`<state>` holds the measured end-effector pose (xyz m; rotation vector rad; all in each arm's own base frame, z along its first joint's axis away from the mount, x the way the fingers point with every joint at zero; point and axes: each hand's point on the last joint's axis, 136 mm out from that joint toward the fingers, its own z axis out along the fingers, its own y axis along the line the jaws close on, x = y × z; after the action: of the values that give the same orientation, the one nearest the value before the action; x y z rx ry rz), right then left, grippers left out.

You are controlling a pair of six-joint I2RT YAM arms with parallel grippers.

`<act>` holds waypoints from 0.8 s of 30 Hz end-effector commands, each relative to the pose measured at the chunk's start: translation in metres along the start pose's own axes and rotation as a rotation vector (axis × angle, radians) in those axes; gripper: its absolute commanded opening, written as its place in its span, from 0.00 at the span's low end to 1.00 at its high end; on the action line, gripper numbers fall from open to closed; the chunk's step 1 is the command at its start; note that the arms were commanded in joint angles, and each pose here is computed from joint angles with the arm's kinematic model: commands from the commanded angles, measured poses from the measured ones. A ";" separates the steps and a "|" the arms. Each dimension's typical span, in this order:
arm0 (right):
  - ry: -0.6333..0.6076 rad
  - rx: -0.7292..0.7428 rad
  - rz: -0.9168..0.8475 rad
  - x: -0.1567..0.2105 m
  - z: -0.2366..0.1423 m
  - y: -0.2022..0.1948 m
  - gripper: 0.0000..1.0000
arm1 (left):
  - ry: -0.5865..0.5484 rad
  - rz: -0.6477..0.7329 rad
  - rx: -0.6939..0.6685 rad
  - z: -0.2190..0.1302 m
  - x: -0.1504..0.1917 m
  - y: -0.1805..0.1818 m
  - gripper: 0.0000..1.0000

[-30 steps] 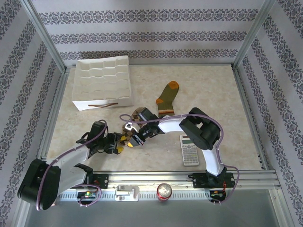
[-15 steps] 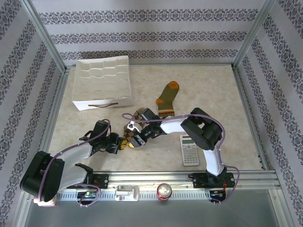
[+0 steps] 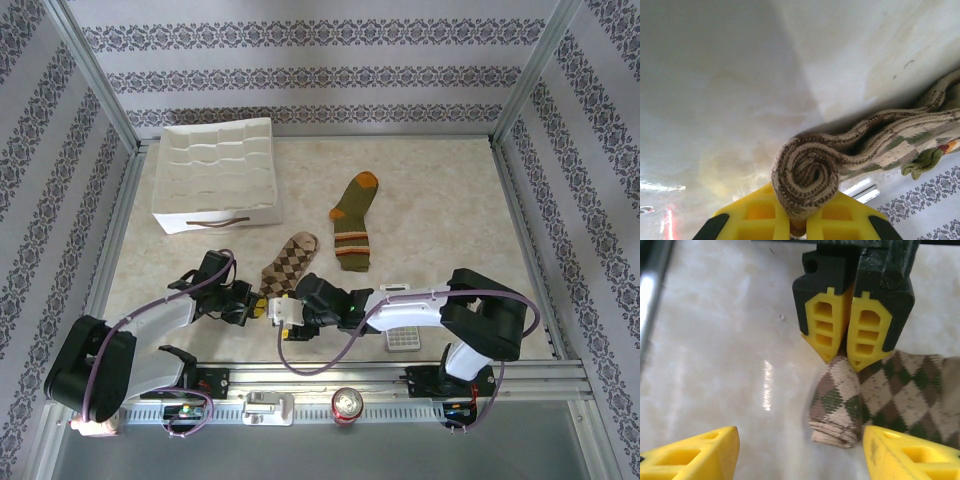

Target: Roll the socks

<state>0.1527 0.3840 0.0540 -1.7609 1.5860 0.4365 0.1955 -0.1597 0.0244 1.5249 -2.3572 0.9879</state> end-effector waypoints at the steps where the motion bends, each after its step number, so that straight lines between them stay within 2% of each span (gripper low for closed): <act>1: 0.091 0.155 -0.210 0.004 0.010 -0.024 0.64 | -0.036 -0.068 -0.151 0.002 -0.012 0.039 0.00; 6: 0.138 0.196 -0.328 0.001 0.031 -0.021 0.57 | -0.029 -0.062 -0.152 0.002 -0.013 0.034 0.00; 11: 0.142 0.178 -0.355 -0.004 0.042 -0.018 0.45 | -0.027 -0.061 -0.152 0.001 -0.015 0.034 0.00; 12: 0.147 0.175 -0.353 -0.003 0.044 -0.018 0.41 | -0.025 -0.061 -0.151 0.001 -0.015 0.033 0.00; 18: 0.192 0.128 -0.283 0.014 0.049 -0.011 0.01 | -0.024 -0.054 -0.138 -0.002 -0.015 0.029 0.01; 21: 0.197 0.062 -0.180 0.023 0.045 -0.006 0.00 | -0.029 -0.034 -0.107 -0.009 -0.014 0.019 0.17; 24: 0.180 -0.062 -0.049 0.030 0.040 0.006 0.00 | -0.054 -0.020 -0.069 -0.022 -0.015 0.010 0.43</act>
<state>0.1758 0.4146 0.0267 -1.8789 1.4607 0.1708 0.1962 -0.1481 0.0272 1.5121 -2.3593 0.9512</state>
